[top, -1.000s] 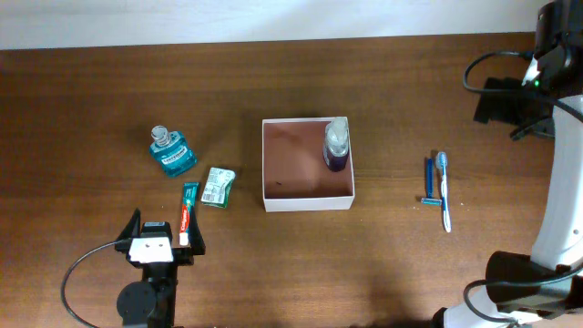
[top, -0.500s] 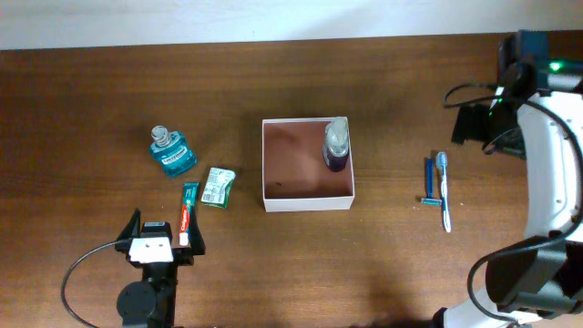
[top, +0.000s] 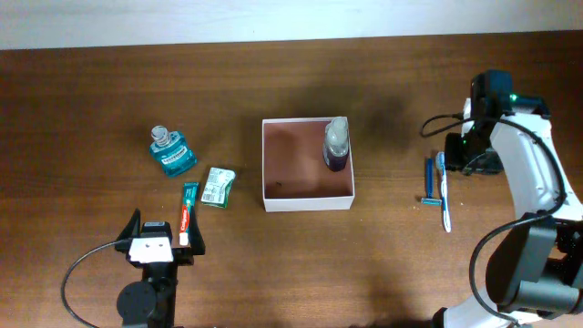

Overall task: Pack container
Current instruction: 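Move the right gripper back over the blue-white toothbrush, then lower the right gripper and close on the toothbrush handle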

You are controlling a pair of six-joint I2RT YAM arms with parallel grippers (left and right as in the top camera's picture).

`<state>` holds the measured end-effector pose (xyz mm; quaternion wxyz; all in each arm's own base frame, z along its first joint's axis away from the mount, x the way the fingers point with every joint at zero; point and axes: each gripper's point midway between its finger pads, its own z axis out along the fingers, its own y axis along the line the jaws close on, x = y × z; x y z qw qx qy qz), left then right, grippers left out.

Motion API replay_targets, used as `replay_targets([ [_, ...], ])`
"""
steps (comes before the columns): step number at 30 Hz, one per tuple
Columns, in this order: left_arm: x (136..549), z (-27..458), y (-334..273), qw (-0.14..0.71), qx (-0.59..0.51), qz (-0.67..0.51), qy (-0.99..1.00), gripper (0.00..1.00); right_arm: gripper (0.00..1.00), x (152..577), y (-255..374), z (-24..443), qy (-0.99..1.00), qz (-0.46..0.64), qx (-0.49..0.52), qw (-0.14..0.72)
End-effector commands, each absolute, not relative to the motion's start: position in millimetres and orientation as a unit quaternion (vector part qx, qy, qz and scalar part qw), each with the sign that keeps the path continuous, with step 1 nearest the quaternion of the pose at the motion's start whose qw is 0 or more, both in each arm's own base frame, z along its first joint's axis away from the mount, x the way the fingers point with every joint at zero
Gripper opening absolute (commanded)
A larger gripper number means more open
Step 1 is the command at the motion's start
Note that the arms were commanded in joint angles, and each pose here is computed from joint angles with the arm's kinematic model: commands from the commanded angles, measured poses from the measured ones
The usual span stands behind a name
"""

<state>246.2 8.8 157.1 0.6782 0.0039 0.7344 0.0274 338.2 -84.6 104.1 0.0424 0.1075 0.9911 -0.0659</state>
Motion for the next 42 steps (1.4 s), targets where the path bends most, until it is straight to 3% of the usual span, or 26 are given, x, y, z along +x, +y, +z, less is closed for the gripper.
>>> replay_targets([
  [1, 246, 156, 8, 0.677, 0.011, 0.031, 0.735, 0.99, 0.42, 332, -83, 89, 0.993, -0.056, 0.096, 0.039],
  [10, 246, 156, 8, 0.677, 0.011, 0.031, 0.735, 0.99, 0.34, 337, -76, 56, 0.998, -0.041, 0.009, 0.056],
  [14, 246, 156, 8, 0.677, 0.011, 0.031, 0.735, 0.99, 0.33, 340, -77, 53, 0.997, -0.042, 0.008, 0.064],
  [19, 246, 156, 8, 0.677, 0.011, 0.031, 0.735, 0.99, 0.26, 342, -77, 45, 0.996, -0.044, 0.008, 0.075],
  [42, 246, 156, 8, 0.677, 0.011, 0.031, 0.735, 0.99, 0.26, 345, -77, 14, 0.995, -0.047, 0.009, 0.091],
])
